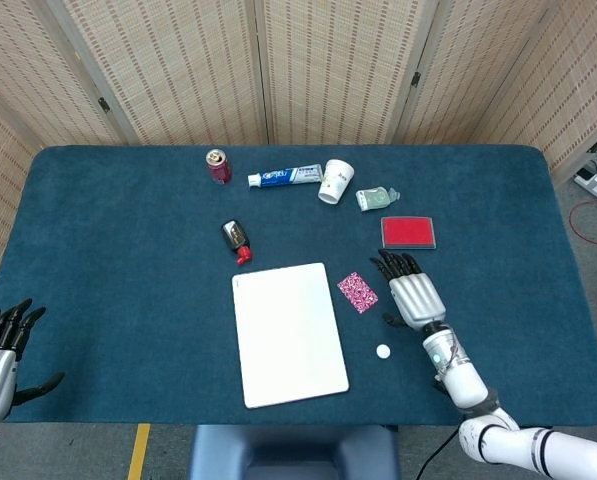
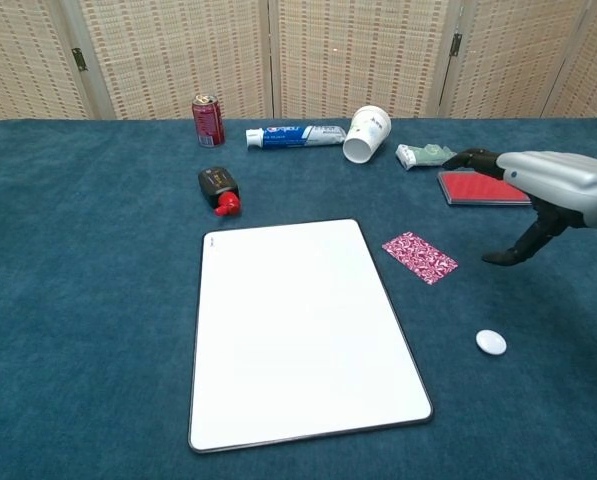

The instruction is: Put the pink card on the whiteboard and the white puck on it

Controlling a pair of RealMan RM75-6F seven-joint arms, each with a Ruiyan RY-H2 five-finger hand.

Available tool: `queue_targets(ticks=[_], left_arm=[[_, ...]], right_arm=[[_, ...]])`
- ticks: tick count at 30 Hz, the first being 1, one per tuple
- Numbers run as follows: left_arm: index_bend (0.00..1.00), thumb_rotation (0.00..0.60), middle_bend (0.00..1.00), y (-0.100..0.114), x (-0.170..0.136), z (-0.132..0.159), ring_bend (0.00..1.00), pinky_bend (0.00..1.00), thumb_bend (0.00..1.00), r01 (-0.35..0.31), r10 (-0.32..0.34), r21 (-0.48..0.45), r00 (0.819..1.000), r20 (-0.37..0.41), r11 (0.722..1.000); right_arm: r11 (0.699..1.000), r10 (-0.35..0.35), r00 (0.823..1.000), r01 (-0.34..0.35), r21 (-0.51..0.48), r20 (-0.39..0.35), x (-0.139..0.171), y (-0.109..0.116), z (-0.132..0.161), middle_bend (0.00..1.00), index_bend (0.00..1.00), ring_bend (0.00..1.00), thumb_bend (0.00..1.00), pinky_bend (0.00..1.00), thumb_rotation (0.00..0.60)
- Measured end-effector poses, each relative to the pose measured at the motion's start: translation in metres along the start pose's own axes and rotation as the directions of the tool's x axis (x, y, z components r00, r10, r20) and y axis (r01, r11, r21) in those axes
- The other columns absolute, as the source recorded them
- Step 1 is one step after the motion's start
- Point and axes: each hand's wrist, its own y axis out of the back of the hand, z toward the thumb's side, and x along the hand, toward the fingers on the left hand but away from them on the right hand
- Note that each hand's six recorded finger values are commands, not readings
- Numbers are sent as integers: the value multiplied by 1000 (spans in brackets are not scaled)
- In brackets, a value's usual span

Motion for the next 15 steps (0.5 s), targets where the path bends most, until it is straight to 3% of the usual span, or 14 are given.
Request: queue_targets(ticks=[15], left_arm=[[136,600,74,0,-1,-5,109,0,141,1,-1,1,1000,-12,1000]], right_arm=[[997,51,999,-52,54,12,-37,-27,23,0,0,0,253,0,600]])
